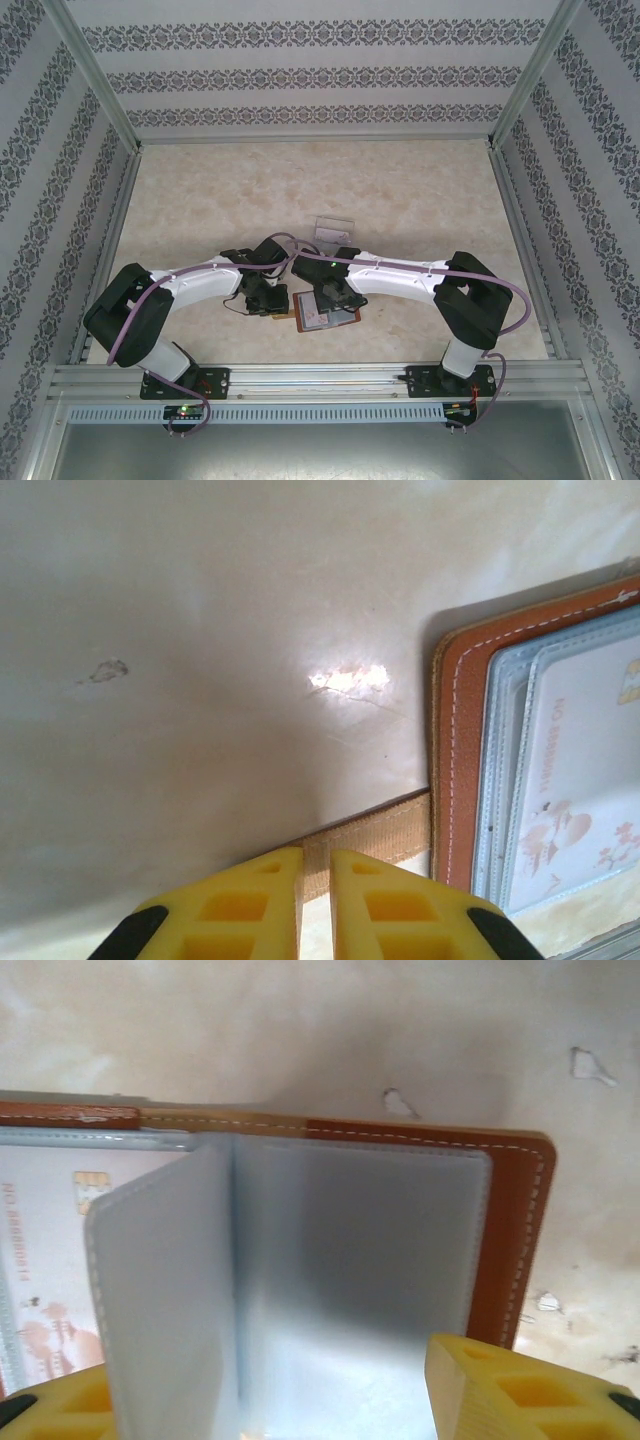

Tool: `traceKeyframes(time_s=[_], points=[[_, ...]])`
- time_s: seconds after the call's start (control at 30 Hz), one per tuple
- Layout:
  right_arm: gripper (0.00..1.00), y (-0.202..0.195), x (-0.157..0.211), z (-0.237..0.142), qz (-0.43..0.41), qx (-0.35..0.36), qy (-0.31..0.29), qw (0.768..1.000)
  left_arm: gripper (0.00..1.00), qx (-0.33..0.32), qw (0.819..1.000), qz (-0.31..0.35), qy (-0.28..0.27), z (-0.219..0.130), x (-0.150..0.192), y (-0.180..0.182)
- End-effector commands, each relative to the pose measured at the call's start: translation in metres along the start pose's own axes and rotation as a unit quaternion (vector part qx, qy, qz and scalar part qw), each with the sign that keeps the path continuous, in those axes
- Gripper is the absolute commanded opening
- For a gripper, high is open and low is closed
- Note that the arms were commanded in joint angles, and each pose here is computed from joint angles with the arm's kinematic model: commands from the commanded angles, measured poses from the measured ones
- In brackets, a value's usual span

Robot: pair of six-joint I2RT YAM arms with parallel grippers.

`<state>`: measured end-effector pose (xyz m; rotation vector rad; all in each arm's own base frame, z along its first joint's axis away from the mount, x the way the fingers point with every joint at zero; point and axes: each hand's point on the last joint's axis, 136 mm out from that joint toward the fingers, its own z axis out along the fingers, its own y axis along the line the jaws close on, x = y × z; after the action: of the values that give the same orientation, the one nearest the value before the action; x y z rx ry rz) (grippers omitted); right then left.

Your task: Take the credit cards out of the card holder

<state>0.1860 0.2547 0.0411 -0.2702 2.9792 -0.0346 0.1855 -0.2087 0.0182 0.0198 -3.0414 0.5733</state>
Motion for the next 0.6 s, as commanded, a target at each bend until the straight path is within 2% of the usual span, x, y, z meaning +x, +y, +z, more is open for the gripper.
traceKeyframes(time_s=[0.0, 0.37, 0.57], points=[[0.58, -0.012, 0.004, -0.002, -0.020, 0.035, -0.002, 0.999, 0.17, -0.012, 1.000, -0.001, 0.010, 0.001, 0.004, 0.001], [0.66, -0.019, 0.011, 0.009, -0.036, 0.053, 0.010, 0.998, 0.17, -0.012, 1.000, 0.000, 0.010, 0.001, 0.004, 0.000], [0.66, -0.027, 0.014, 0.015, -0.036, 0.069, 0.017, 0.997, 0.17, -0.013, 1.000, 0.000, 0.011, 0.002, 0.003, 0.001]])
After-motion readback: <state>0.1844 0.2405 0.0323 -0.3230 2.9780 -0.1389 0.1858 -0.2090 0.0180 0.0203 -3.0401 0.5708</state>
